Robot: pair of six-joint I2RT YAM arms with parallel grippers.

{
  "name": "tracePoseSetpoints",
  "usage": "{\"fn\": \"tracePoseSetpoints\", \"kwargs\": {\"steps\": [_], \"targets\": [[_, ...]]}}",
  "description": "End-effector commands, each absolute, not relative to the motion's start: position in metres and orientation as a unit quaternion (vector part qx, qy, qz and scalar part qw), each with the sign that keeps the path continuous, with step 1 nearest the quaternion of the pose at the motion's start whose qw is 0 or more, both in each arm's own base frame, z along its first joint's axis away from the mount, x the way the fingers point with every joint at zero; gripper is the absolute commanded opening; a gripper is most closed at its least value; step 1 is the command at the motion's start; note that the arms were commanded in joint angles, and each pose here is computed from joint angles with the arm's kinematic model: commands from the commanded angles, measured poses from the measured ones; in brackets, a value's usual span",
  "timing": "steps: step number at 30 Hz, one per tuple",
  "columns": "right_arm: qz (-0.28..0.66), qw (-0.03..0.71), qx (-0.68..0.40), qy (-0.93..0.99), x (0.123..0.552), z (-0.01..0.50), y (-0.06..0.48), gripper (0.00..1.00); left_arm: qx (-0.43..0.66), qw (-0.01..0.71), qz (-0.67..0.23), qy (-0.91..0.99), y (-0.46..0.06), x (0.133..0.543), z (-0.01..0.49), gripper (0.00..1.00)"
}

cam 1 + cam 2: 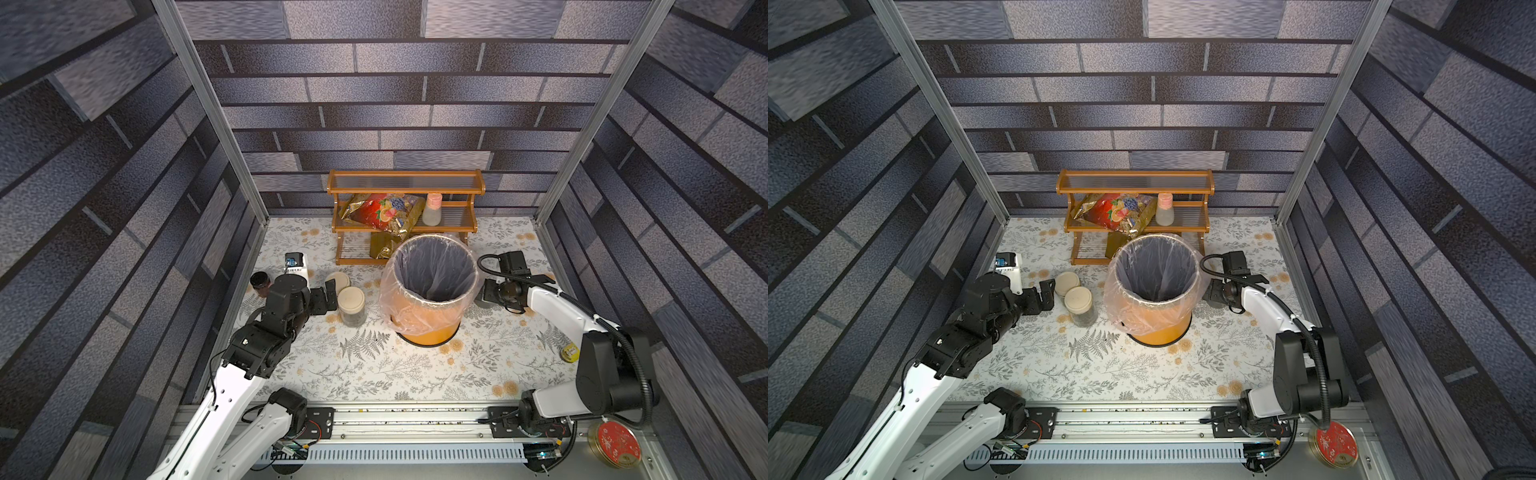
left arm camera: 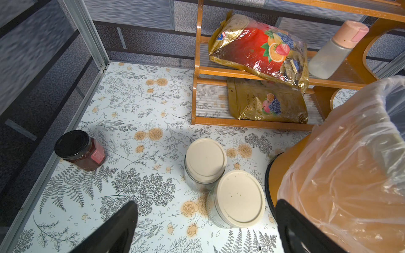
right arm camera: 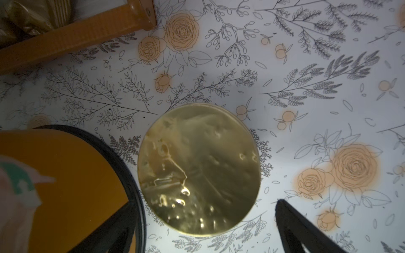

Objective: Empty moldy tea leaves from jars
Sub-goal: Pick up the jar from the center of the board.

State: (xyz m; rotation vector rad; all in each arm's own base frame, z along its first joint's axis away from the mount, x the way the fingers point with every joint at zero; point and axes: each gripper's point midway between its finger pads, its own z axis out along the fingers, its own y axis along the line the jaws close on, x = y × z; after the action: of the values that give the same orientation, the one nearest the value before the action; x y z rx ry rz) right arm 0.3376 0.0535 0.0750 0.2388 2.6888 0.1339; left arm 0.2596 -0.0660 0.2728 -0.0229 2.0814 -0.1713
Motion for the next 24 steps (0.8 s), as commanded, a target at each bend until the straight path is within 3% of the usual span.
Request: {"fn": "tracePoseSetpoints", "kwargs": {"steps": [1,6,19,24], "targets": [[0.03,0.213,0.073,0.974,0.347,0.073,0.054,1.0,0.011,0.505,-0.069,0.861,-0.069,0.258,0.279,1.0],[0.016,0.203,0.068,0.977,0.356,0.064,0.055,0.99,0.014,0.499,-0.07,0.864,-0.07,0.259,0.275,1.0],[0.013,0.194,0.058,0.979,0.364,0.061,0.059,0.72,0.018,0.506,-0.078,0.859,-0.073,0.259,0.281,1.0],[0.011,0.203,0.059,0.977,0.359,0.079,0.056,0.7,0.033,0.514,-0.086,0.853,-0.078,0.259,0.291,1.0]]}}
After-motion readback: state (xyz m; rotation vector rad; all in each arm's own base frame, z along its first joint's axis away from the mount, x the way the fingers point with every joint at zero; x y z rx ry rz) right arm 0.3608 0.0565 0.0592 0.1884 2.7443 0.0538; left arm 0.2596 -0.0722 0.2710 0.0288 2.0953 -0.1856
